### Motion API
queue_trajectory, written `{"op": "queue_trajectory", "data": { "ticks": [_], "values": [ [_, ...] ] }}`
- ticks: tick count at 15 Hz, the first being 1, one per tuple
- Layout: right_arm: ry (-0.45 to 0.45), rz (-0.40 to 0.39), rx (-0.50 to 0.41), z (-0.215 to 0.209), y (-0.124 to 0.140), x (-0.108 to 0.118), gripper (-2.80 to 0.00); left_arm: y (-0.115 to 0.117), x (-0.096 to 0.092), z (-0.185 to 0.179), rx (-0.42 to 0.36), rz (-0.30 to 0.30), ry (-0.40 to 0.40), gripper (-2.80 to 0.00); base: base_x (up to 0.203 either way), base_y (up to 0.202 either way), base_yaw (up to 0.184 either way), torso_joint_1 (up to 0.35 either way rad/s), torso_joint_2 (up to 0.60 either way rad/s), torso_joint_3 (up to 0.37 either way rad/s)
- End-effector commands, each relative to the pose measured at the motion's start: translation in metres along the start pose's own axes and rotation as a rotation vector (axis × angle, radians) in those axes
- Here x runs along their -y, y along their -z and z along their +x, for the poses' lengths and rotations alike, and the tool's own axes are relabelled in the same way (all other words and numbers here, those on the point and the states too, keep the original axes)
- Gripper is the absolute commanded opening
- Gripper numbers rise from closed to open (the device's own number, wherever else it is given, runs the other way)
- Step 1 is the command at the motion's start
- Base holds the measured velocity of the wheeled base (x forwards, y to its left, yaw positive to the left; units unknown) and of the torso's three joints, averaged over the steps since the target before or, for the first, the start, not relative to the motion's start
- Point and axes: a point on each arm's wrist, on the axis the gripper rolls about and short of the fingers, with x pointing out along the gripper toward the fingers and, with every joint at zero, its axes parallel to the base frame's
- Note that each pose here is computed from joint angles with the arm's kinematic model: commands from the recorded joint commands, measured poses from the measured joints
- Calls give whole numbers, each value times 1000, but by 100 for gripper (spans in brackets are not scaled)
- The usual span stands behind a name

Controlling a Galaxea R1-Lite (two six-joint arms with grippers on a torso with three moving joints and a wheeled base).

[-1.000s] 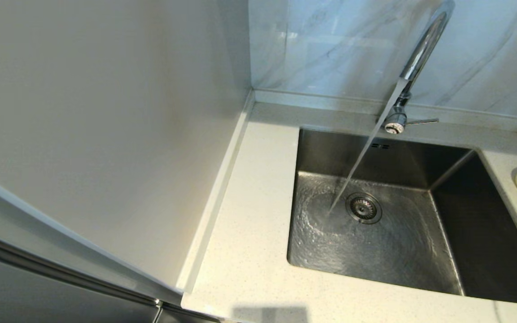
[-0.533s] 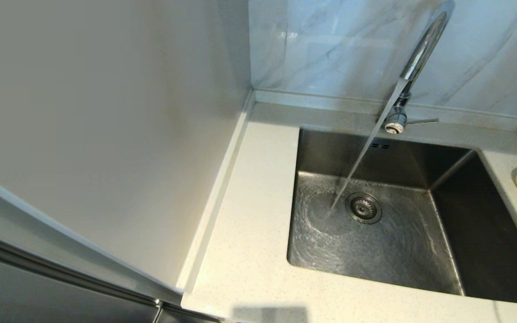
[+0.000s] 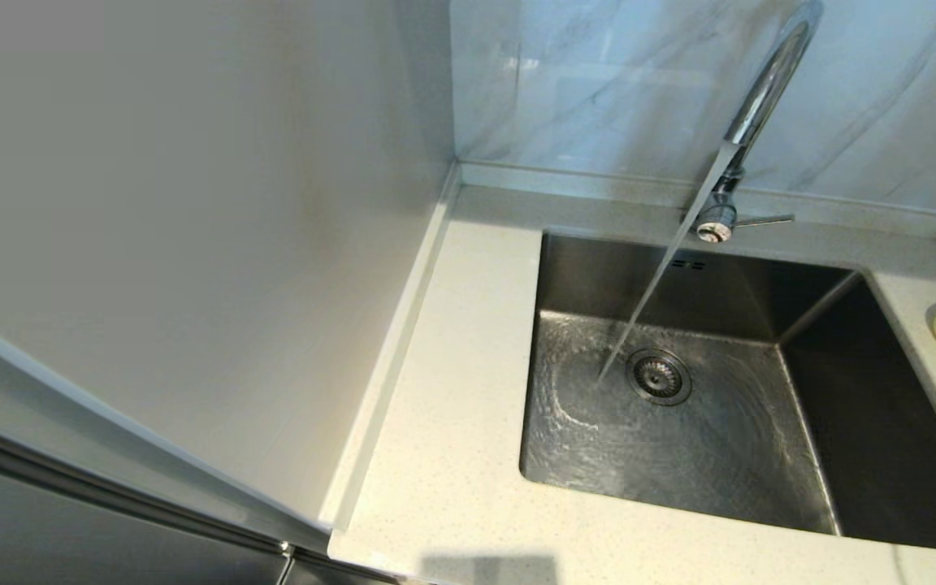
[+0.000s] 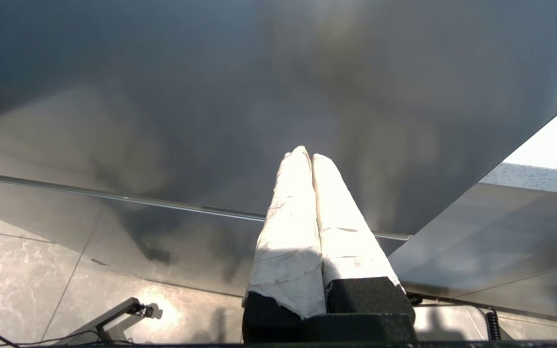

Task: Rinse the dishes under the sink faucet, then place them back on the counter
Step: Pick up the bowl

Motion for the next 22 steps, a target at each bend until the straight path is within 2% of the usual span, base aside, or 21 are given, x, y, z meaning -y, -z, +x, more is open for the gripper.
{"op": "queue_trajectory", "data": {
  "ticks": [1, 5, 8, 13, 16, 19, 22],
  "values": [
    [2, -3, 6, -1, 0, 0, 0, 0, 0, 0, 1, 0, 0, -280, 0, 0, 0, 0, 0, 0],
    [6, 3, 18, -3, -3, 0, 0, 0, 0, 0, -1, 0, 0, -280, 0, 0, 0, 0, 0, 0],
    [27, 20, 69, -14, -12, 3, 0, 0, 0, 0, -1, 0, 0, -280, 0, 0, 0, 0, 0, 0],
    [19, 48, 227, -54, -33, 4, 0, 0, 0, 0, -1, 1, 0, -280, 0, 0, 0, 0, 0, 0],
    [-50, 16, 353, -69, -56, 1, 0, 0, 0, 0, -1, 0, 0, -280, 0, 0, 0, 0, 0, 0],
    [-126, -20, 365, -57, -68, -17, 0, 0, 0, 0, 0, 0, 0, -280, 0, 0, 0, 0, 0, 0],
    [-102, -44, 347, -35, -87, -30, 0, 0, 0, 0, 0, 0, 0, -280, 0, 0, 0, 0, 0, 0]
  ]
}}
